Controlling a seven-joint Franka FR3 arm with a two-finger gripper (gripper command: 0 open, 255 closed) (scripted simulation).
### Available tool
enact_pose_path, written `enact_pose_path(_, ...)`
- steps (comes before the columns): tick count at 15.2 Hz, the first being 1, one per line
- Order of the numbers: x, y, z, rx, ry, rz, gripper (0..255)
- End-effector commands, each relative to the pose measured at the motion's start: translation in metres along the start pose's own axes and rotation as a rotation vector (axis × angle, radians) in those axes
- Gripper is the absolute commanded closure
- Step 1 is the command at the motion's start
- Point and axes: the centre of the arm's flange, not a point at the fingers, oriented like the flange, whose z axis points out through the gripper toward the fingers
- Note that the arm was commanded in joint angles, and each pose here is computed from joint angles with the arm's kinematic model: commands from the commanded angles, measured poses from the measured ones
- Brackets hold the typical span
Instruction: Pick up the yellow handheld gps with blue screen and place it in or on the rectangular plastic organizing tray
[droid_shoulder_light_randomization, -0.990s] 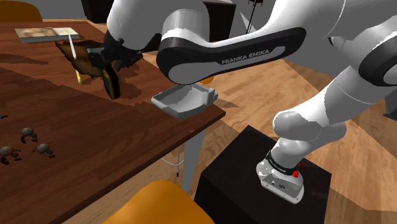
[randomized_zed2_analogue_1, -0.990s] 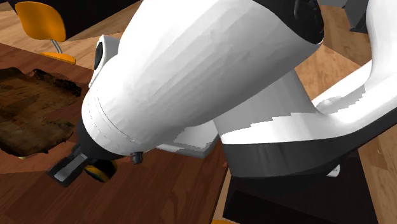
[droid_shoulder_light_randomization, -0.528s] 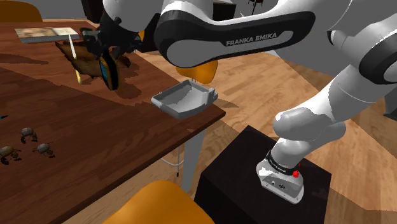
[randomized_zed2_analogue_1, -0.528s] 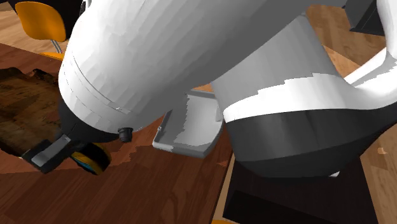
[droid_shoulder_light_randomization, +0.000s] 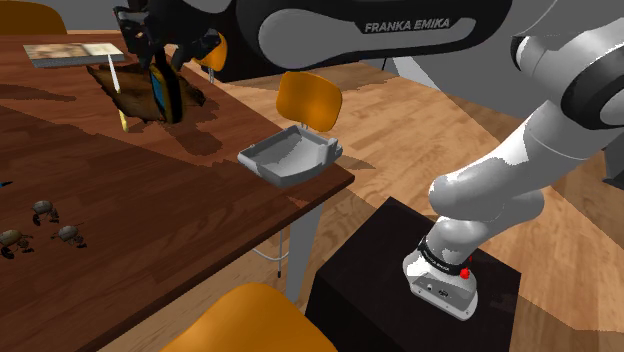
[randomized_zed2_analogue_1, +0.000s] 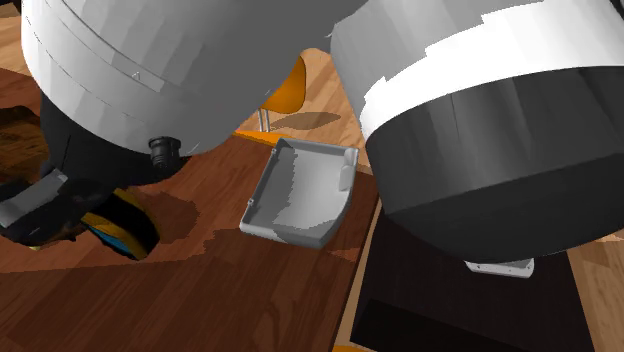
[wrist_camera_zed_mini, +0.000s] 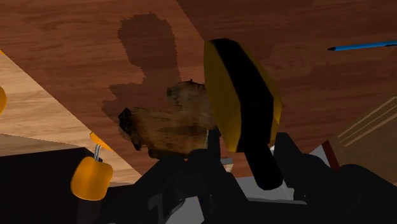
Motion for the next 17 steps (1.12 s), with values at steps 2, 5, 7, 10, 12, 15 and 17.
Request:
enact_pose_path(2, 0.008, 0.011, -0.013, 0.000, 0.000, 0.000, 255)
enact_pose_path(5, 0.008, 0.046, -0.030, 0.000, 0.000, 0.000, 255)
enact_pose_path(7, 0.008, 0.070, -0.042, 0.000, 0.000, 0.000, 255)
enact_pose_path(10, 0.007, 0.106, -0.059, 0.000, 0.000, 0.000, 255)
enact_pose_path(12, 0.007, 0.129, -0.071, 0.000, 0.000, 0.000, 255)
enact_pose_path(15, 0.007, 0.165, -0.089, 0.000, 0.000, 0.000, 255)
enact_pose_path(17, 0.007, 0.188, -0.100, 0.000, 0.000, 0.000, 255)
